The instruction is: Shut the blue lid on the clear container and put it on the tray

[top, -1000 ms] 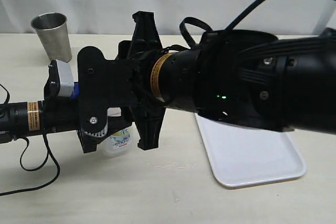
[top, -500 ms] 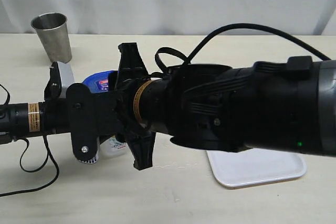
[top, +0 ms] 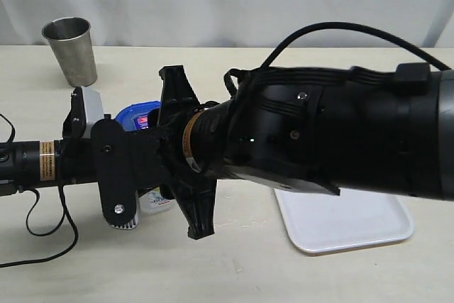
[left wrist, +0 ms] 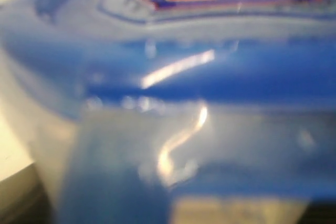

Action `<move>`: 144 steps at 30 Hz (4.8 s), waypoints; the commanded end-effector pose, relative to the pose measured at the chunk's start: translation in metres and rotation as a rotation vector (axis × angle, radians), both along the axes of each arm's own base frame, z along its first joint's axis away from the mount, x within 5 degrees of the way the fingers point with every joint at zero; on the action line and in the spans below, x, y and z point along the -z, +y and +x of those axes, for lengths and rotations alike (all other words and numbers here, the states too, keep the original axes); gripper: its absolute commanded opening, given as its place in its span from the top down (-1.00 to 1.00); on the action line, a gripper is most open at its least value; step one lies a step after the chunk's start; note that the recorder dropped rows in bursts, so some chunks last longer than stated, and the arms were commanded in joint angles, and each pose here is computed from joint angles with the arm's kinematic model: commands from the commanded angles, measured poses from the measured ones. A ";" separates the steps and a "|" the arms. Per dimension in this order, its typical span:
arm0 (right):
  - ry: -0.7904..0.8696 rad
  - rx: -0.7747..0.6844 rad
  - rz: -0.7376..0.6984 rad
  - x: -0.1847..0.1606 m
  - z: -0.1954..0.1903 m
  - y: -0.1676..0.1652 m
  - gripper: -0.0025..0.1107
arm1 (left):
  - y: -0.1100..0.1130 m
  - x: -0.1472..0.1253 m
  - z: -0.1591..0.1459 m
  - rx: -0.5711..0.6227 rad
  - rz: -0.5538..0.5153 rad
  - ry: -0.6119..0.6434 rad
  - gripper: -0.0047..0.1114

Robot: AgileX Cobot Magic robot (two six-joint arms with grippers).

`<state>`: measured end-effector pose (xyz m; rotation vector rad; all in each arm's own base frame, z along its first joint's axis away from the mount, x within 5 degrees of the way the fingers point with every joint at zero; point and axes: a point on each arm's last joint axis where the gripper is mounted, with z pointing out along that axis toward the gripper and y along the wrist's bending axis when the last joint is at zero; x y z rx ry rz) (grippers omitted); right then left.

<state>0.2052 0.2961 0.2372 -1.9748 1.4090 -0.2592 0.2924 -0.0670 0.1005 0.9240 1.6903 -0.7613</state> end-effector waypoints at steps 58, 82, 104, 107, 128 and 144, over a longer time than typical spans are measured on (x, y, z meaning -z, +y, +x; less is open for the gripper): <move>0.339 0.144 -0.343 0.099 0.001 0.009 0.56 | -0.001 -0.008 0.002 -0.012 -0.074 0.003 0.92; 0.302 0.199 -0.291 0.078 0.002 0.006 0.55 | -0.001 -0.008 0.002 -0.015 -0.081 0.015 0.92; 0.248 0.257 -0.189 0.020 0.008 -0.018 0.27 | -0.001 -0.008 0.002 -0.015 -0.081 0.015 0.92; 0.238 0.228 -0.189 0.019 0.009 -0.017 0.44 | -0.001 -0.008 0.002 -0.015 -0.081 0.015 0.92; 0.285 0.185 -0.252 0.050 0.004 -0.004 0.55 | -0.002 -0.007 0.002 -0.008 -0.078 0.015 0.92; 0.334 0.190 -0.343 0.096 0.004 0.004 0.64 | -0.002 -0.007 0.002 -0.011 -0.080 0.016 0.92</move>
